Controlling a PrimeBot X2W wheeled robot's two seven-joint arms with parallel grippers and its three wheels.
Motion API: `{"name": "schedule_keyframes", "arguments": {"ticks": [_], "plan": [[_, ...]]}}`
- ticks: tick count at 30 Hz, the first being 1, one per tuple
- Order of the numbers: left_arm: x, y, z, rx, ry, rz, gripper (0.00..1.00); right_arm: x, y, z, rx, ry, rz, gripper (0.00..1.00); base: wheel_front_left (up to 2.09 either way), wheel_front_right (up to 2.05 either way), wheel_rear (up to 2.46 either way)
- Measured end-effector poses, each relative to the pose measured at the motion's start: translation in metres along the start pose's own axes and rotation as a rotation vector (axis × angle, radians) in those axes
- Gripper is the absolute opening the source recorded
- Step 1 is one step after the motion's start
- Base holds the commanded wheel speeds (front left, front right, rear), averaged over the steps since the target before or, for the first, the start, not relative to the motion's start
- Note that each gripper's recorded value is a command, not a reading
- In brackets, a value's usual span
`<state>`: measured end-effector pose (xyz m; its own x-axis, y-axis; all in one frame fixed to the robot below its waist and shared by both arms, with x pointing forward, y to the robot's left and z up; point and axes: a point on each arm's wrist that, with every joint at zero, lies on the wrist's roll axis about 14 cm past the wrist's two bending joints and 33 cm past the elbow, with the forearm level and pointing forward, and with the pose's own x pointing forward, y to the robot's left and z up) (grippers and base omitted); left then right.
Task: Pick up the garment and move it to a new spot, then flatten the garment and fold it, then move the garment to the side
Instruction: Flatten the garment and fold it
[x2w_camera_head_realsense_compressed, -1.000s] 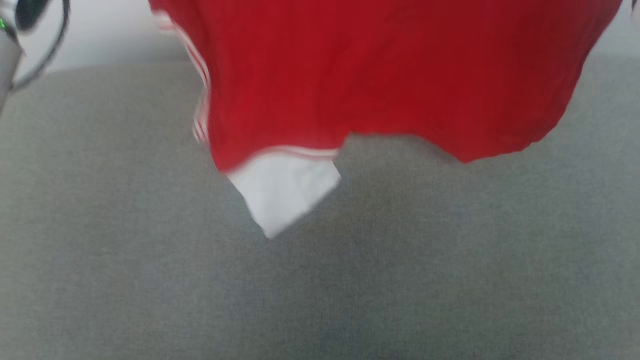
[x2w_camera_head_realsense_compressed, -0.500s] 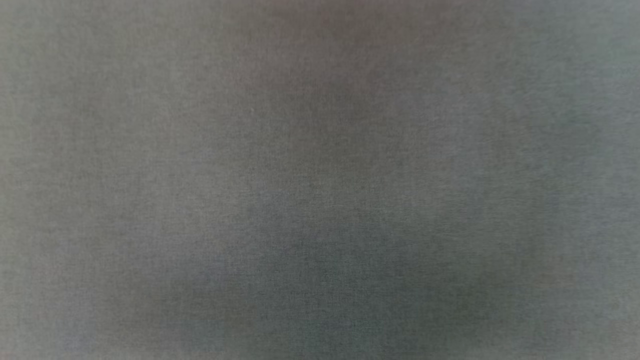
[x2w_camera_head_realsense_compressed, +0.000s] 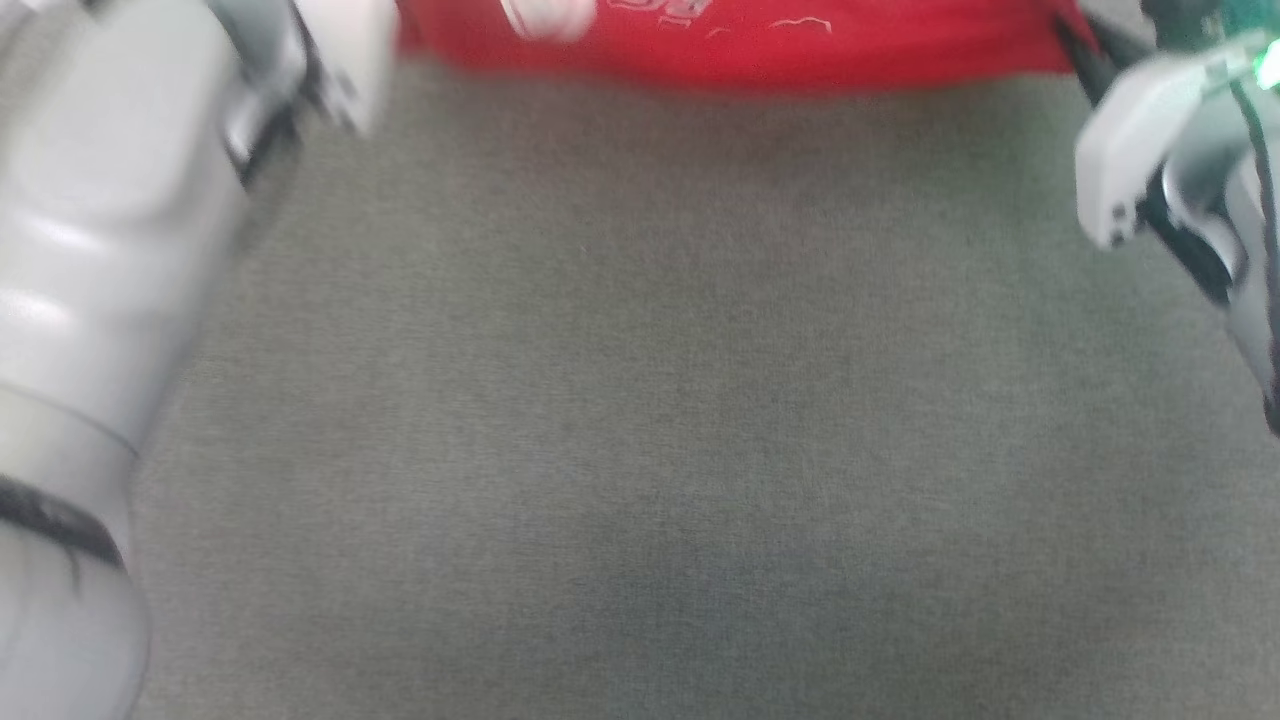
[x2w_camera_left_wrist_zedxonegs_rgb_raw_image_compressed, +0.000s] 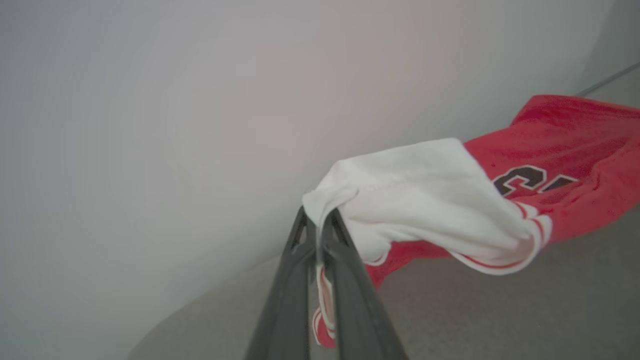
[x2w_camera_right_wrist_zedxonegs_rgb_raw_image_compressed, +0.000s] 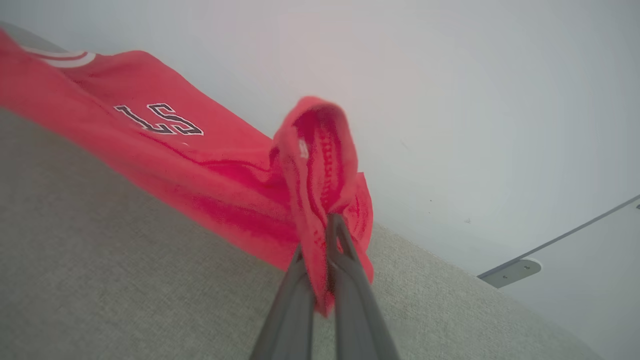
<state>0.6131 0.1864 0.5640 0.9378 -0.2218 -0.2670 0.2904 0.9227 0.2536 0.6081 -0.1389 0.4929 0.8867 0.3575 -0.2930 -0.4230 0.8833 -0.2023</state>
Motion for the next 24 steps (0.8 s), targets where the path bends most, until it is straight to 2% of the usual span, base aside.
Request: {"name": "schedule_keyframes", "arguments": {"ticks": [2, 3, 9, 14, 24], "plan": [[-0.015, -0.015, -0.022, -0.026, 0.073, -0.044, 0.00, -0.013, 0.007, -0.011, 0.016, 0.033, 0.031, 0.00, 0.00, 0.00, 0.00], [-0.015, -0.015, -0.022, -0.026, 0.073, -0.044, 0.00, -0.013, 0.007, -0.011, 0.016, 0.033, 0.031, 0.00, 0.00, 0.00, 0.00], [-0.075, -0.028, -0.092, -0.140, 0.302, -0.112, 0.00, -0.052, 0.040, -0.037, 0.056, 0.113, 0.155, 0.00, 0.00, 0.00, 0.00], [-0.122, -0.064, -0.131, -0.206, 0.441, -0.186, 0.00, -0.086, 0.059, -0.062, 0.093, 0.178, 0.234, 0.00, 0.00, 0.00, 0.00], [-0.213, -0.125, -0.176, -0.332, 0.647, -0.249, 0.00, -0.147, 0.089, -0.115, 0.158, 0.342, 0.361, 0.00, 0.00, 0.00, 0.00]]}}
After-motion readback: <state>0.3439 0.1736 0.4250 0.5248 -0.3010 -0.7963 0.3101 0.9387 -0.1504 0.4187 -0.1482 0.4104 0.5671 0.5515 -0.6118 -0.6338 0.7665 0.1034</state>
